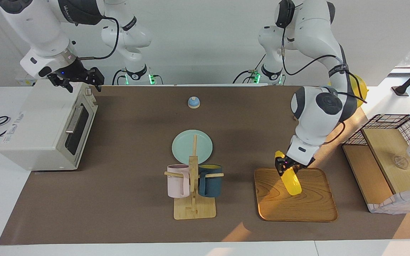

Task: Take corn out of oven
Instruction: 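Lift the corn with the left gripper and lower it onto the wooden tray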

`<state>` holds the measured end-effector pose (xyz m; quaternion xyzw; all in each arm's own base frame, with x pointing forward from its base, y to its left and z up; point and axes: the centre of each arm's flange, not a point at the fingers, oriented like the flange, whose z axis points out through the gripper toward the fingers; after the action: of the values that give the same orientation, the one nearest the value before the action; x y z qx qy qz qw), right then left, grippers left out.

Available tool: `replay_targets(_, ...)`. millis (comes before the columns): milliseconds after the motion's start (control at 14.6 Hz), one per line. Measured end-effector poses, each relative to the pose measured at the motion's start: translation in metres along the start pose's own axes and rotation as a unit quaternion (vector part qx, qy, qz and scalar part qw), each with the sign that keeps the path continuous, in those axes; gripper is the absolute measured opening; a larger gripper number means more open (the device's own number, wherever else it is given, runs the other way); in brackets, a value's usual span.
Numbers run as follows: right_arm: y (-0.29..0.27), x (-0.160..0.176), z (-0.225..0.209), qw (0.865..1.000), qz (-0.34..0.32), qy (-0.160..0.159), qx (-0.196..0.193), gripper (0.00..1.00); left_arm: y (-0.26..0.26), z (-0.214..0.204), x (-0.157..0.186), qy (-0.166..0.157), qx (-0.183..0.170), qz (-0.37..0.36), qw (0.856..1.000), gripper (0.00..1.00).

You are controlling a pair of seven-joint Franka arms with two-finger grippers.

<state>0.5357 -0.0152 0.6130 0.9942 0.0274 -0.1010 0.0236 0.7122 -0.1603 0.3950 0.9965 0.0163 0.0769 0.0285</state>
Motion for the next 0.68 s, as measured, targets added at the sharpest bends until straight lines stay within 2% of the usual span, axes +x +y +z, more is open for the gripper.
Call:
replay_targets(273,-0.001,0.0,0.0,1.0,-0.001,0.0,0.0,1.0,-0.032,0.055,0.032,0.014,-0.002,0.011,1.0,0.53)
replay_targets(615,-0.001,0.0,0.0,1.0,-0.001,0.0,0.0,1.0,-0.026,0.062,0.031,0.014,-0.006,0.022,1.0,0.53)
replay_targets(683,-0.001,0.0,0.0,1.0,-0.001,0.0,0.0,1.0,-0.026,0.062,0.031,0.013,-0.006,0.025,1.0,0.58)
